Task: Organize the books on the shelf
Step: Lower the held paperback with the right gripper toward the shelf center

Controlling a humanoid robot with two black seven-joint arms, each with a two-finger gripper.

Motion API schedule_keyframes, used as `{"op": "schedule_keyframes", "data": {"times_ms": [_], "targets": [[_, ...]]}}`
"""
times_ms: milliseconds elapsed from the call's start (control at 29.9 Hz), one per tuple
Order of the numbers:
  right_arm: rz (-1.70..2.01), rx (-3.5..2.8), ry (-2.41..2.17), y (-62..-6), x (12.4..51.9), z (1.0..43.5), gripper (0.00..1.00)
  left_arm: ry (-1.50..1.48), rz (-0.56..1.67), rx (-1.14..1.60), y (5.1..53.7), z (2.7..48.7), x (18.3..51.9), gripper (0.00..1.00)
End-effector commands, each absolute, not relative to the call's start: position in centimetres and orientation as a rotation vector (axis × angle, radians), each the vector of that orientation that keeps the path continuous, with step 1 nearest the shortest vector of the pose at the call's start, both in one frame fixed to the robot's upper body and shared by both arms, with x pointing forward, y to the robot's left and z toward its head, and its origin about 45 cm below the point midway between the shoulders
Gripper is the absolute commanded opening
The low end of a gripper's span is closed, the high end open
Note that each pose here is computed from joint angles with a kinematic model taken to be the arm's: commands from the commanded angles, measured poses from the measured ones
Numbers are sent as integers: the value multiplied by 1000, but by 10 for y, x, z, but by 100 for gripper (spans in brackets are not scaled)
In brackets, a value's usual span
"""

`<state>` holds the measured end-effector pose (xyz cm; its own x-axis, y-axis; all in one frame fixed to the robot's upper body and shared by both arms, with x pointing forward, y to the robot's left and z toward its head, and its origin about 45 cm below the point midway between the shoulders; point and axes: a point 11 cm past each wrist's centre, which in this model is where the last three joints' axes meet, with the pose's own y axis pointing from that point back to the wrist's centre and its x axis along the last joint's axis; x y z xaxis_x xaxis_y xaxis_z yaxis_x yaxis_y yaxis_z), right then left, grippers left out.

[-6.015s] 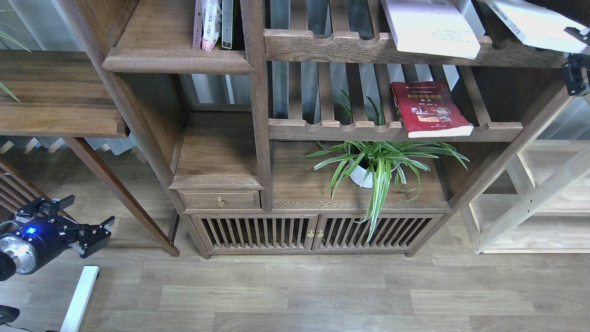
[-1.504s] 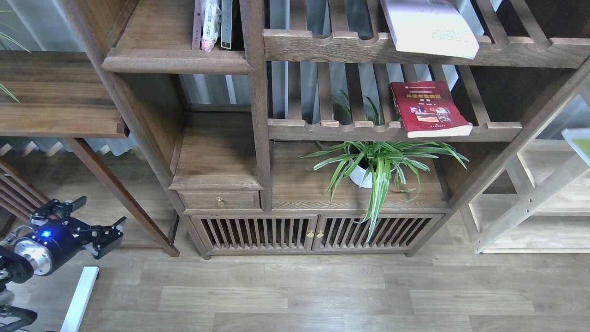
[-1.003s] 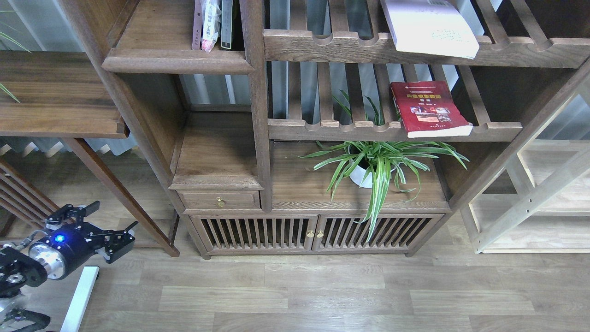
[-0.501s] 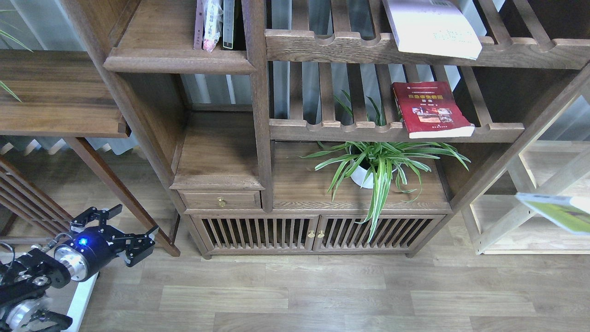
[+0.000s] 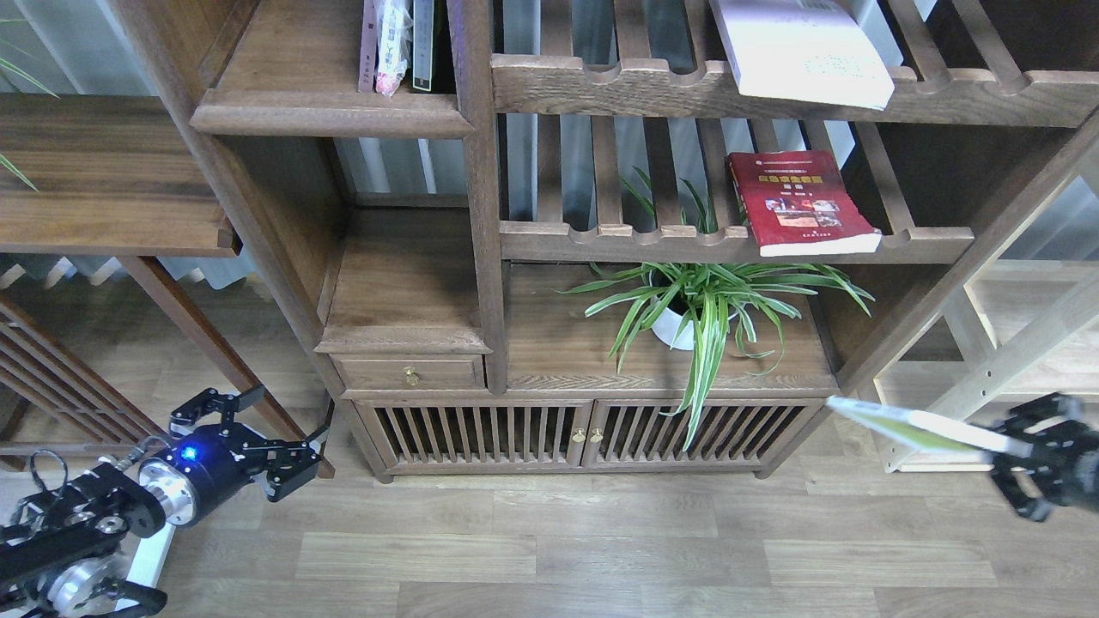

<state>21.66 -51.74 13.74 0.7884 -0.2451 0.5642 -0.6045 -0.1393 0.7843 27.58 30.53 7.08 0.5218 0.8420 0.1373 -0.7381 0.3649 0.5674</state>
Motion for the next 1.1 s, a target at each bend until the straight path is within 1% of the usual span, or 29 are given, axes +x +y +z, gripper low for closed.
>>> {"op": "schedule_keyframes", "data": {"times_ms": [0,100,267,401,635,869,969,1069], "targets": [[367,1766,-626,-497,219,122,3,171,949,618,292,68,281,100],[387,1795,-593,-482,223,114,3,151,849,603,278,71,289,100],[416,1848,-517,-457,227,100,3,127,781,583,260,79,306,99],[433,1893,-472,-435,231,91,3,88,655,594,239,85,311,99],[469,1943,-417,-407,241,80,4,21,456,660,205,85,311,99],[495,1990,-393,-381,252,76,4,44,314,687,164,81,309,99],[506,2011,-386,-369,256,75,4,66,254,699,152,80,305,99],[516,2021,-388,-363,261,76,4,71,214,735,147,81,307,99]]}}
